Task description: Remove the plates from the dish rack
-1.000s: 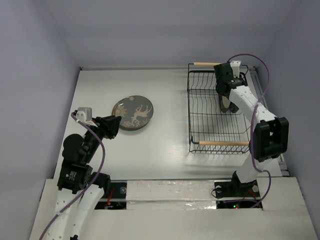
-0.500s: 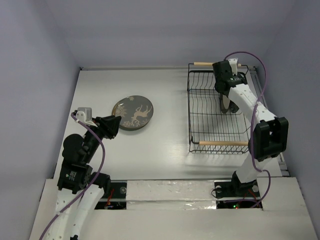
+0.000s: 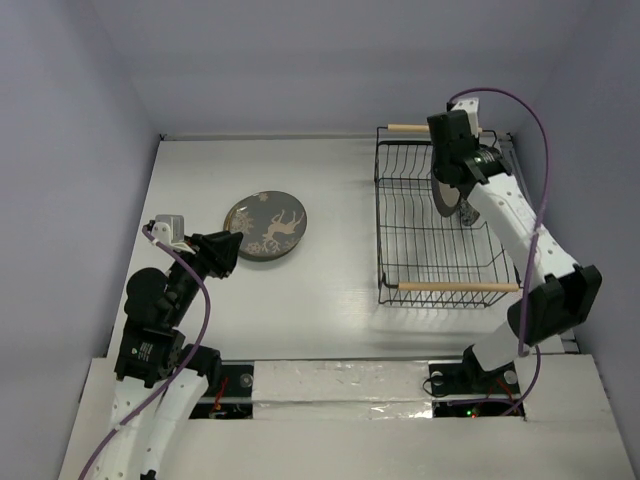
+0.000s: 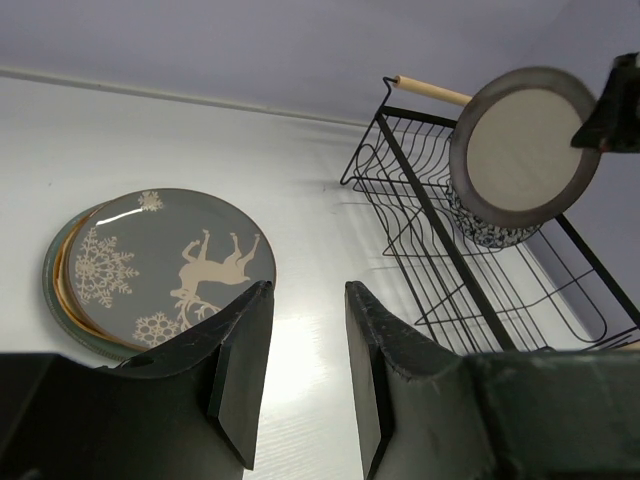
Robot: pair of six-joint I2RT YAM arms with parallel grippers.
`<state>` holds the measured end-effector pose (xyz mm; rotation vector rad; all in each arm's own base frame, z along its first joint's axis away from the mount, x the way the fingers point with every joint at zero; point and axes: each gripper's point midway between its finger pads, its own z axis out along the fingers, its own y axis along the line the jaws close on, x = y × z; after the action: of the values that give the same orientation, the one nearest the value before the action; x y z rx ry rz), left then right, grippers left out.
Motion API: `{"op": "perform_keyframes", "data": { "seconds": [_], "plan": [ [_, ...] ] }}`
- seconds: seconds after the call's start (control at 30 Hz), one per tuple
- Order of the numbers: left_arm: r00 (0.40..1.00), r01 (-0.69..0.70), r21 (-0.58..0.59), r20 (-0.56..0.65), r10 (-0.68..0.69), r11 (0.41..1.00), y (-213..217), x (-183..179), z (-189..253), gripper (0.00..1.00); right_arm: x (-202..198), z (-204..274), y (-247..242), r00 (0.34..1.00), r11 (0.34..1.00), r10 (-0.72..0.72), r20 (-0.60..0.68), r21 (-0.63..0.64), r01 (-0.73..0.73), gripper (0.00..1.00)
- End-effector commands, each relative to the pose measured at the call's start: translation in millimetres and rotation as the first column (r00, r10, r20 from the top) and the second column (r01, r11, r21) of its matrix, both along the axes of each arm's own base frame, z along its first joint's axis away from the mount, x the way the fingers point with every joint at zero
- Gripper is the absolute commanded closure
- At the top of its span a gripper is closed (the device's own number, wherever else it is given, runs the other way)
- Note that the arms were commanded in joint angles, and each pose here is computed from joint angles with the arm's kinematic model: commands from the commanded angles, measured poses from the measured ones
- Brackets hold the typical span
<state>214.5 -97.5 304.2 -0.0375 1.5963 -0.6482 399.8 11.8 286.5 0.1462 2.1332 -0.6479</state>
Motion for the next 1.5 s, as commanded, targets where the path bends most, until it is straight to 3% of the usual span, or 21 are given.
{"op": "perform_keyframes", "data": {
  "seconds": [0.0, 0.17, 0.23, 0.33, 0.37, 0.43, 0.47, 0.5, 0.57, 0.7, 0.87, 0.97, 1.13, 1.2, 1.4, 1.47],
  "plan": [
    [0.999, 0.023, -0.012, 0.028, -0.023, 1.0, -4.6, 0.1, 8.3, 0.68, -17.0, 111.2, 14.9, 0.932, 0.987, -0.018, 0.362, 0.155, -0.041, 1.0],
    [0.999, 0.031, -0.011, 0.02, -0.031, 0.999, -6.4, 1.4, 6.4, 0.68, -38.3, 157.8, 46.7, 0.862, 0.953, 0.027, 0.505, 0.249, -0.175, 1.0],
    [0.999, 0.029, -0.012, 0.021, -0.029, 0.999, -6.1, 1.3, 6.7, 0.68, -44.3, 170.3, 67.9, 0.827, 0.911, 0.062, 0.559, 0.308, -0.276, 1.0],
    [0.999, 0.029, -0.013, 0.022, -0.029, 0.999, -6.0, 0.8, 6.7, 0.68, -41.2, 170.6, 123.5, 0.763, 0.781, 0.159, 0.626, 0.393, -0.485, 1.0],
    [0.999, 0.026, -0.015, 0.022, -0.026, 1.0, -5.6, 1.1, 6.7, 0.68, -39.3, 176.2, 148.5, 0.719, 0.706, 0.197, 0.666, 0.413, -0.576, 1.0],
    [0.999, 0.023, -0.014, 0.024, -0.023, 1.0, -5.0, 1.1, 7.0, 0.68, -31.4, 148.1, 186.5, 0.727, 0.613, 0.233, 0.646, 0.483, -0.626, 1.0],
    [1.0, 0.022, -0.014, 0.022, -0.022, 1.0, -4.8, 1.1, 6.7, 0.68, -33.6, 151.5, 215.7, 0.683, 0.505, 0.276, 0.676, 0.502, -0.702, 1.0],
    [1.0, 0.02, -0.013, 0.021, -0.02, 1.0, -4.6, 1.6, 6.3, 0.68, -30.8, 138.7, 231.2, 0.68, 0.452, 0.296, 0.67, 0.529, -0.718, 1.0],
    [1.0, 0.016, -0.015, 0.02, -0.015, 1.0, -3.8, 1.3, 6.3, 0.68, -27.9, 130.1, 274.5, 0.652, 0.28, 0.319, 0.687, 0.589, -0.758, 1.0],
    [1.0, 0.011, -0.016, 0.023, -0.011, 1.0, -2.8, 0.6, 6.5, 0.67, -22.6, 106.0, 338.9, 0.657, 0.042, 0.331, 0.677, 0.685, -0.728, 1.0],
    [1.0, 0.007, -0.017, 0.026, -0.006, 1.0, -1.9, 0.3, 6.8, 0.67, -7.5, 74.1, 386.5, 0.697, -0.045, 0.335, 0.634, 0.75, -0.66, 1.0],
    [1.0, 0.005, -0.017, 0.026, -0.005, 1.0, -1.6, 0.1, 6.7, 0.67, 3.2, 38.3, 404.4, 0.743, -0.058, 0.332, 0.582, 0.798, -0.6, 1.0],
    [1.0, 0.007, -0.018, 0.029, -0.006, 1.0, -1.7, -0.6, 7.4, 0.67, 11.2, -29.8, 426.4, 0.801, -0.06, 0.36, 0.478, 0.869, -0.491, 1.0],
    [0.999, 0.01, -0.018, 0.031, -0.009, 1.0, -2.2, -0.7, 7.4, 0.67, 6.3, -41.0, 435.5, 0.799, -0.08, 0.379, 0.467, 0.877, -0.475, 1.0],
    [1.0, 0.008, -0.019, 0.03, -0.008, 1.0, -1.9, -0.9, 7.4, 0.67, 3.1, -75.0, 444.5, 0.826, -0.046, 0.391, 0.407, 0.905, -0.424, 1.0],
    [1.0, 0.008, -0.018, 0.031, -0.008, 1.0, -1.9, -0.9, 7.4, 0.67, 2.7, -84.4, 443.0, 0.836, -0.035, 0.388, 0.388, 0.912, -0.408, 0.95]
  ]
}}
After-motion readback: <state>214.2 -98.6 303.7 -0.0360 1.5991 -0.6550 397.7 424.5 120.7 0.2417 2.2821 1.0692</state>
